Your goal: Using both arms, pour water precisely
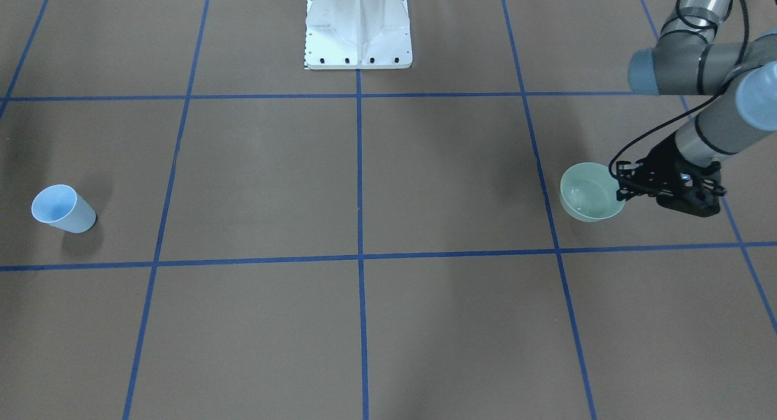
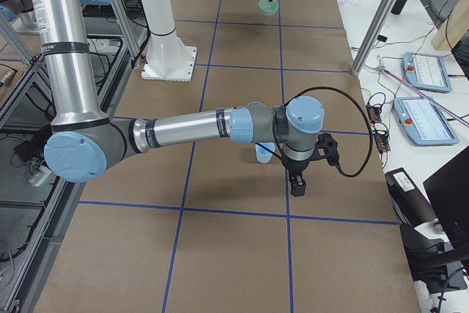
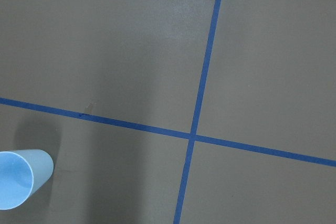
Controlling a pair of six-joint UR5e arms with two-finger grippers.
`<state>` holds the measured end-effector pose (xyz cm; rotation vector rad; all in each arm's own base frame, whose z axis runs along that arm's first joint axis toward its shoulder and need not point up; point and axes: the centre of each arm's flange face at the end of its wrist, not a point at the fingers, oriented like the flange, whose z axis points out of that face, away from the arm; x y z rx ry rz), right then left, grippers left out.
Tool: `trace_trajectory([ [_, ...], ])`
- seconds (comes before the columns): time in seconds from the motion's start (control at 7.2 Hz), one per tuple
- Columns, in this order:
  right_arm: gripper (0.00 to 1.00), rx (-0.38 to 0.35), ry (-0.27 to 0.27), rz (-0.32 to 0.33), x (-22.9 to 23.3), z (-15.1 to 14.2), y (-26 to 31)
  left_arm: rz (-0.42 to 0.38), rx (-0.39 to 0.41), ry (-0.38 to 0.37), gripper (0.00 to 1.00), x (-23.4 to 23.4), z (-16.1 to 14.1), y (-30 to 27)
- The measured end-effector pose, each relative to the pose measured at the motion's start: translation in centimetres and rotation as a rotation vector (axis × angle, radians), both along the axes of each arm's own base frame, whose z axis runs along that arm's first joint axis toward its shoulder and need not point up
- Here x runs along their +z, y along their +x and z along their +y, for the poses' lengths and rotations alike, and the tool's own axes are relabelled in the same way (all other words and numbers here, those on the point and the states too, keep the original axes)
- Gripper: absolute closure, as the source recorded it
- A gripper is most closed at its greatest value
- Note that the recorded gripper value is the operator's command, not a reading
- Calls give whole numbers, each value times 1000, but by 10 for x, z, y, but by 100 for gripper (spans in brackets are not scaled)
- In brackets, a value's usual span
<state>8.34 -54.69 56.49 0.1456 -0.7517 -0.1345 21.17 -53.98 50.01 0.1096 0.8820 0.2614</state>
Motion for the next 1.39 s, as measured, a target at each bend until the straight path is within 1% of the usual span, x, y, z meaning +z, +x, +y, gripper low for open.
trace_trajectory([
  [0.14, 0, 1, 2, 1, -1, 1, 1, -17, 19, 12, 100, 31, 11, -27],
  [0.42, 0, 6, 5, 2, -2, 2, 4, -26, 36, 34, 100, 77, 31, -51],
  [0.56, 0, 10, 6, 3, -2, 3, 5, -24, 37, 41, 91, 93, 35, -54],
  [0.69, 0, 11, 7, 3, -3, 3, 6, -23, 36, 43, 61, 103, 36, -54],
  [0.83, 0, 12, 7, 5, -3, 2, 6, -20, 33, 44, 34, 106, 35, -54],
  [0.97, 0, 12, 7, 6, -3, 2, 7, -19, 30, 43, 30, 106, 34, -53],
  [1.11, 0, 12, 8, 5, -4, 2, 7, -17, 28, 44, 2, 104, 32, -53],
  [1.25, 0, 13, 8, 5, -4, 2, 7, -15, 26, 48, 0, 102, 31, -53],
  [1.39, 0, 13, 8, 5, -4, 1, 7, -8, 18, 54, 0, 97, 29, -57],
])
